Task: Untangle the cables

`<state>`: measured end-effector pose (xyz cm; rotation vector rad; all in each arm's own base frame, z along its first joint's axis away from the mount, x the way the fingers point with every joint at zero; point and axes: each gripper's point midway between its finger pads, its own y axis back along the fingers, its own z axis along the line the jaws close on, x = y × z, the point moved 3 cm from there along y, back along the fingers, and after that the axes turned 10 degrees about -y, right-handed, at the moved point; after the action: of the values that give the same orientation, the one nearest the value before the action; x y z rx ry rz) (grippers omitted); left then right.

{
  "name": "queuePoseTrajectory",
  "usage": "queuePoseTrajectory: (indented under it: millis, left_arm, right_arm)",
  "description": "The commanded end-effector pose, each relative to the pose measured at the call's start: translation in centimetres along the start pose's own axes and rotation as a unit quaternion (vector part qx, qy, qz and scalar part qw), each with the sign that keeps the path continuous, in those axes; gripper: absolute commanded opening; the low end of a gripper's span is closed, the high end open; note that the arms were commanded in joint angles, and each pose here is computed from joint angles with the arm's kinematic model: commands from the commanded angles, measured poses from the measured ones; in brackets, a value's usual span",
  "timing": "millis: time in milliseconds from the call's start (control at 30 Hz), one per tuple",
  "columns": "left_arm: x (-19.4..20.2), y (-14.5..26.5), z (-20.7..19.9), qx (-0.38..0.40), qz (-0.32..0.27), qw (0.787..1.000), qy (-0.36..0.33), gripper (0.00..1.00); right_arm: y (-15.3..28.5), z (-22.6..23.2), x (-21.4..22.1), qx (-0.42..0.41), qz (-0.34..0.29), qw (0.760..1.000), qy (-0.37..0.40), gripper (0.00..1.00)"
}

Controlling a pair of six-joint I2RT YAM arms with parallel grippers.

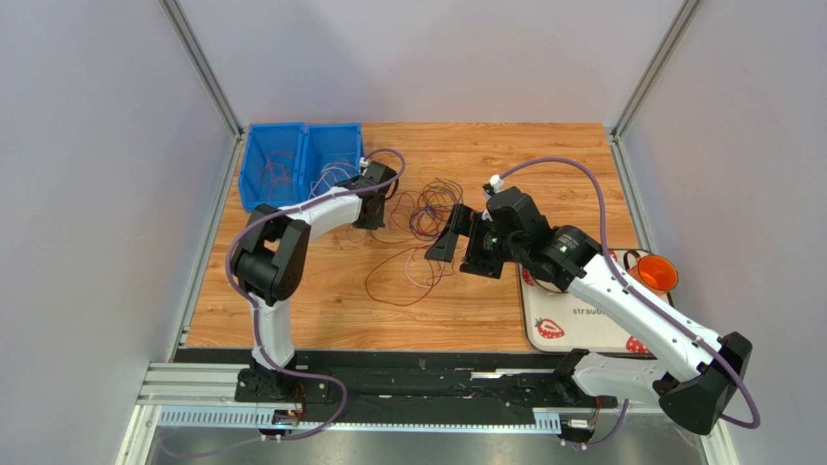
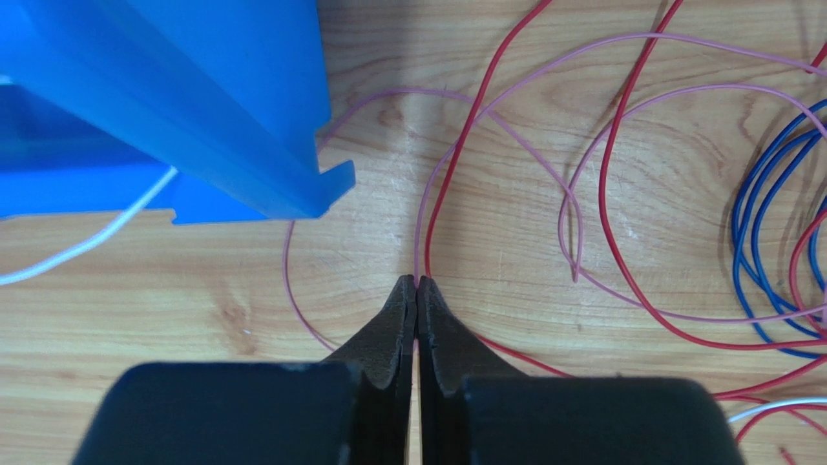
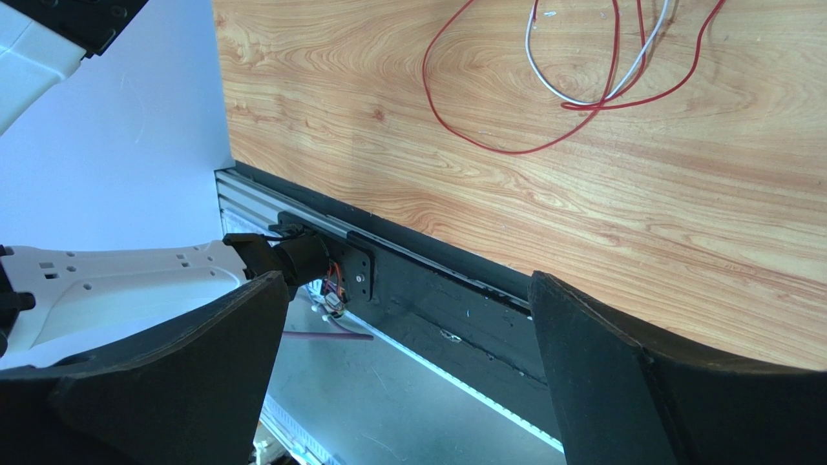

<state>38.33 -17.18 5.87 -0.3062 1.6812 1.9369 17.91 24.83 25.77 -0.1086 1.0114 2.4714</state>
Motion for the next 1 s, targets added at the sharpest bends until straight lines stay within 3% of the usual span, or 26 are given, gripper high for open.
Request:
queuePoseTrajectory:
  millis: [0, 233, 533, 767, 867, 967]
  left_arm:
    - [-2.2, 0.9, 0.1, 0.006, -0.022, 1.0, 0.008, 0.0]
    - [-5.6, 7.3, 1.4, 0.02, -0.067, 0.997, 0.032, 0.0]
    - [-13.4, 22.2, 4.2, 0.07, -0.209, 0.974, 0.047, 0.0]
    - [-19.5, 37.1, 7.4, 0.113, -0.377, 0.917, 0.061, 0.0]
    - [-20.9, 42.2, 8.7, 0.12, -0.448, 0.883, 0.066, 0.0]
    - [-21.3, 44.4, 9.8, 0.11, -0.488, 0.863, 0.073, 0.0]
  right_arm:
    - [0.9, 1.2, -0.3, -0.036, -0.009, 0.999, 0.013, 1.0]
    - [1.4, 0.8, -0.4, -0.037, -0.021, 0.999, 0.016, 0.99]
    - [0.9, 0.5, -1.0, -0.028, -0.025, 0.999, 0.013, 1.0]
    - [1.1, 0.7, -1.1, -0.034, -0.028, 0.999, 0.012, 0.99]
    - [1.1, 0.7, -1.1, -0.037, -0.029, 0.999, 0.012, 0.99]
    - [1.2, 0.6, -1.0, -0.037, -0.029, 0.999, 0.013, 0.99]
